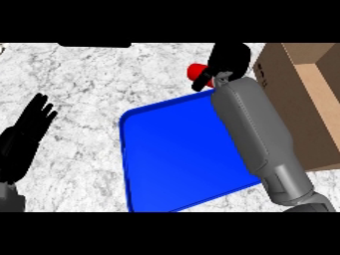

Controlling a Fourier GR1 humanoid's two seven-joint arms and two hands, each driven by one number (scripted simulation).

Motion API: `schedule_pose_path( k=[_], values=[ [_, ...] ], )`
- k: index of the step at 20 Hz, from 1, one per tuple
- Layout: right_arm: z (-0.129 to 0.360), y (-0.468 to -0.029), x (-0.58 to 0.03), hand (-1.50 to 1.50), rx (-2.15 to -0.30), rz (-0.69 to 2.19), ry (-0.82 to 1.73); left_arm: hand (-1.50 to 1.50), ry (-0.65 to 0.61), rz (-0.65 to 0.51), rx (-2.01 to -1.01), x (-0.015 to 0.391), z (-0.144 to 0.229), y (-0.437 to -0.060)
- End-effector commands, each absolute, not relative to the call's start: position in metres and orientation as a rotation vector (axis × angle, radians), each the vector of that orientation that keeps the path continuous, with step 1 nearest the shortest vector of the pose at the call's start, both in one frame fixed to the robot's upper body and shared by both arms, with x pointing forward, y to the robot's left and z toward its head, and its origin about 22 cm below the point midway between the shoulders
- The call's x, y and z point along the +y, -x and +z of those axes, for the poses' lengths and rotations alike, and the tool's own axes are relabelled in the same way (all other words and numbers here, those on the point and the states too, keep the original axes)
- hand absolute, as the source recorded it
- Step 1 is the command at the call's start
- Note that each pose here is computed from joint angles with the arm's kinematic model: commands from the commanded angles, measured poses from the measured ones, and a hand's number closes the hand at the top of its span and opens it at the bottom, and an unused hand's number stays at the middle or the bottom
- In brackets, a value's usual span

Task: Pick the can from the tray and place it in the cardboard box

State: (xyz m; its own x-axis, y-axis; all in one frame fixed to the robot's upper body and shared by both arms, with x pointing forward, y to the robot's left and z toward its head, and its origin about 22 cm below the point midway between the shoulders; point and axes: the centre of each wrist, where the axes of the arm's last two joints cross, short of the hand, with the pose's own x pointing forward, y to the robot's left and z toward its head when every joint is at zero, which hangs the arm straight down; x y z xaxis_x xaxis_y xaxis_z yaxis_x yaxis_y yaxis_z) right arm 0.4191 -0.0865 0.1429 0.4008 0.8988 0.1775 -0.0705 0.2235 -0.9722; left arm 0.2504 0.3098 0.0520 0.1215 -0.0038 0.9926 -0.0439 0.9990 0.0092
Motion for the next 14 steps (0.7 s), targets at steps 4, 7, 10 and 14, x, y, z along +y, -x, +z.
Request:
schedule_pose_path(
  k=[4,7,10,14],
  values=[
    [0.213,-0.412,-0.055,1.50,-1.105,0.649,1.351,0.00,-0.044,0.024,-1.437,0.313,0.052,-0.245],
    [0.261,-0.409,-0.045,1.50,-1.088,0.514,1.458,0.00,-0.064,0.043,-1.437,0.317,0.048,-0.245],
    [0.280,-0.416,-0.071,1.50,-1.060,0.438,1.535,0.00,-0.048,0.049,-1.445,0.318,0.048,-0.246],
    [0.286,-0.413,-0.102,1.50,-1.001,0.381,1.592,0.00,-0.066,0.049,-1.436,0.321,0.050,-0.248]
  ],
)
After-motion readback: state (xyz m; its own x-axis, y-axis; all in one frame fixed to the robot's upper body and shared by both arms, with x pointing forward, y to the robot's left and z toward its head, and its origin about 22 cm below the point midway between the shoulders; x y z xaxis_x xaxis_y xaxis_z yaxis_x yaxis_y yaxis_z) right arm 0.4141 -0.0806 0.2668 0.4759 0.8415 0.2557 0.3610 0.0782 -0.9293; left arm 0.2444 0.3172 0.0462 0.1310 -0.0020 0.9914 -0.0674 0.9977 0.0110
